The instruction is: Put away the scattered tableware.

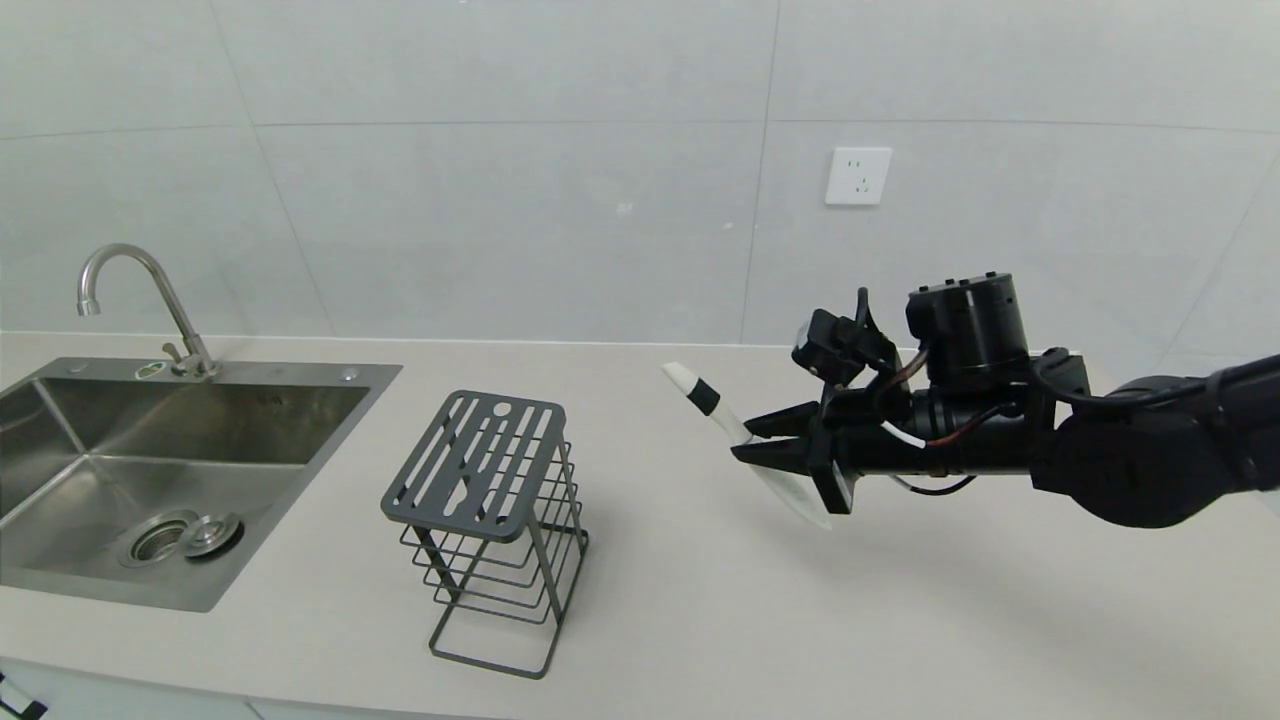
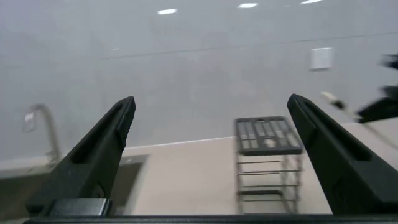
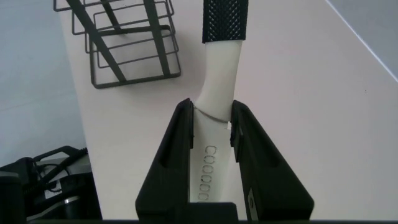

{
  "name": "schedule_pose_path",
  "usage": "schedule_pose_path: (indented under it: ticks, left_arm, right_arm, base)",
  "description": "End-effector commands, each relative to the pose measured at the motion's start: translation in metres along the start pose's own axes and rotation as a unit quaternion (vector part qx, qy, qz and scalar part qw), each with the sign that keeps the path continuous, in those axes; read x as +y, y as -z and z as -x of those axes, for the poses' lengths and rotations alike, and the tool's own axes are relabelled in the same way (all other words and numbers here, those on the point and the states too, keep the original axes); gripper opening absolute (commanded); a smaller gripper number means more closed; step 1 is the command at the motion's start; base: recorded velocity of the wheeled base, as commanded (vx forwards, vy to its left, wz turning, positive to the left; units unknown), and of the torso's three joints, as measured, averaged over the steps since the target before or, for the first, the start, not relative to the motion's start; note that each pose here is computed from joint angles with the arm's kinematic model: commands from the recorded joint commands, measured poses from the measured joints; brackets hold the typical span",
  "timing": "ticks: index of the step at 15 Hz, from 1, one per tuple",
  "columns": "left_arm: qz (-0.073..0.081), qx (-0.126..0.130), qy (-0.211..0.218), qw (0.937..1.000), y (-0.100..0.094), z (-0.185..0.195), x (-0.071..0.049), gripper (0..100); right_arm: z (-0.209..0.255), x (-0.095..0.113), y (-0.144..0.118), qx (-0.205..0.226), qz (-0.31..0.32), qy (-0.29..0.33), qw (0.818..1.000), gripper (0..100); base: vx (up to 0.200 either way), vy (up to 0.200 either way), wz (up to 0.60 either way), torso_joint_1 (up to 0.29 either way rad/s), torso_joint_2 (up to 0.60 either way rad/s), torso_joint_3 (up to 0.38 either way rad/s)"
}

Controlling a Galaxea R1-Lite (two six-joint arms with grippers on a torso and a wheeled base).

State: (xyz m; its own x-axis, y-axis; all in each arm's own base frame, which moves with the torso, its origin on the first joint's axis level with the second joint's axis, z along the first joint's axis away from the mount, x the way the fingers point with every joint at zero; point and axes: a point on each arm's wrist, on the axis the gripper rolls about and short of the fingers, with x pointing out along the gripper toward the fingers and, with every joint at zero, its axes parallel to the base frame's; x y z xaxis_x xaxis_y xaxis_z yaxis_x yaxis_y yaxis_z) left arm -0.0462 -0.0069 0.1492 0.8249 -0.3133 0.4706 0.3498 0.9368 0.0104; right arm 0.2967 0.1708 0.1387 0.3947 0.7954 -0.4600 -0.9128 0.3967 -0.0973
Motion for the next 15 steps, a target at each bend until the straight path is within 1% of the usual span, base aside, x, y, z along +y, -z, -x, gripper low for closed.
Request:
schedule_pose_path:
  ticks: [1, 2, 3, 4, 6, 8, 9, 10, 11, 12, 13, 14, 15]
  left_arm:
    - [0.056, 0.015, 0.027, 0.9979, -0.018, -0.012, 0.000, 100]
    - [0.077, 0.018, 0.032, 0.9964, -0.021, -0.014, 0.001, 100]
    - [0.113, 0.023, 0.045, 0.9923, -0.031, -0.022, 0.002, 100]
    - [0.117, 0.032, 0.065, 0.9905, -0.034, -0.027, 0.002, 100]
    - [0.124, 0.061, 0.116, 0.9835, -0.035, -0.036, 0.003, 100]
    - [0.129, 0.103, 0.168, 0.9719, -0.031, -0.048, 0.004, 100]
    - [0.130, 0.118, 0.183, 0.9673, -0.029, -0.054, 0.006, 100]
    - [0.121, 0.140, 0.191, 0.9640, -0.024, -0.068, 0.010, 100]
    - [0.103, 0.160, 0.187, 0.9637, -0.018, -0.082, 0.015, 100]
    - [0.068, 0.175, 0.190, 0.9636, -0.010, -0.101, 0.022, 100]
    - [0.059, 0.178, 0.193, 0.9631, -0.007, -0.108, 0.024, 100]
    - [0.056, 0.180, 0.199, 0.9617, -0.003, -0.117, 0.027, 100]
    - [0.070, 0.188, 0.221, 0.9545, 0.001, -0.126, 0.026, 100]
  right_arm:
    - [0.000, 0.007, -0.006, -0.007, 0.004, -0.008, 1.000, 0]
    - [0.001, 0.009, -0.008, -0.009, 0.003, -0.011, 1.000, 0]
    - [0.003, 0.015, -0.013, -0.019, -0.011, -0.026, 0.999, 0]
    - [0.004, 0.018, -0.017, -0.026, -0.014, -0.037, 0.999, 0]
    - [0.006, 0.021, -0.019, -0.034, -0.013, -0.051, 0.998, 0]
    - [0.007, 0.025, -0.022, -0.039, -0.008, -0.058, 0.997, 0]
    - [0.007, 0.028, -0.025, -0.045, -0.005, -0.068, 0.997, 0]
    - [0.007, 0.033, -0.030, -0.052, 0.000, -0.077, 0.996, 0]
    - [0.007, 0.039, -0.034, -0.056, 0.002, -0.085, 0.995, 0]
    - [0.007, 0.044, -0.039, -0.067, 0.005, -0.091, 0.994, 0]
    - [0.006, 0.047, -0.041, -0.071, 0.008, -0.094, 0.993, 0]
    - [0.005, 0.049, -0.044, -0.077, 0.013, -0.097, 0.992, 0]
    - [0.004, 0.052, -0.046, -0.079, 0.016, -0.102, 0.991, 0]
  base:
    - [0.000, 0.000, 0.00, 0.000, 0.00, 0.000]
    - [0.000, 0.000, 0.00, 0.000, 0.00, 0.000]
    - [0.000, 0.000, 0.00, 0.000, 0.00, 0.000]
    - [0.000, 0.000, 0.00, 0.000, 0.00, 0.000]
    - [0.000, 0.000, 0.00, 0.000, 0.00, 0.000]
    - [0.000, 0.000, 0.00, 0.000, 0.00, 0.000]
    - [0.000, 0.000, 0.00, 0.000, 0.00, 0.000]
    - [0.000, 0.000, 0.00, 0.000, 0.00, 0.000]
    - [0.000, 0.000, 0.00, 0.000, 0.00, 0.000]
    - [0.000, 0.000, 0.00, 0.000, 0.00, 0.000]
    - [0.000, 0.000, 0.00, 0.000, 0.00, 0.000]
    - [0.000, 0.000, 0.00, 0.000, 0.00, 0.000]
    - [0.000, 0.000, 0.00, 0.000, 0.00, 0.000]
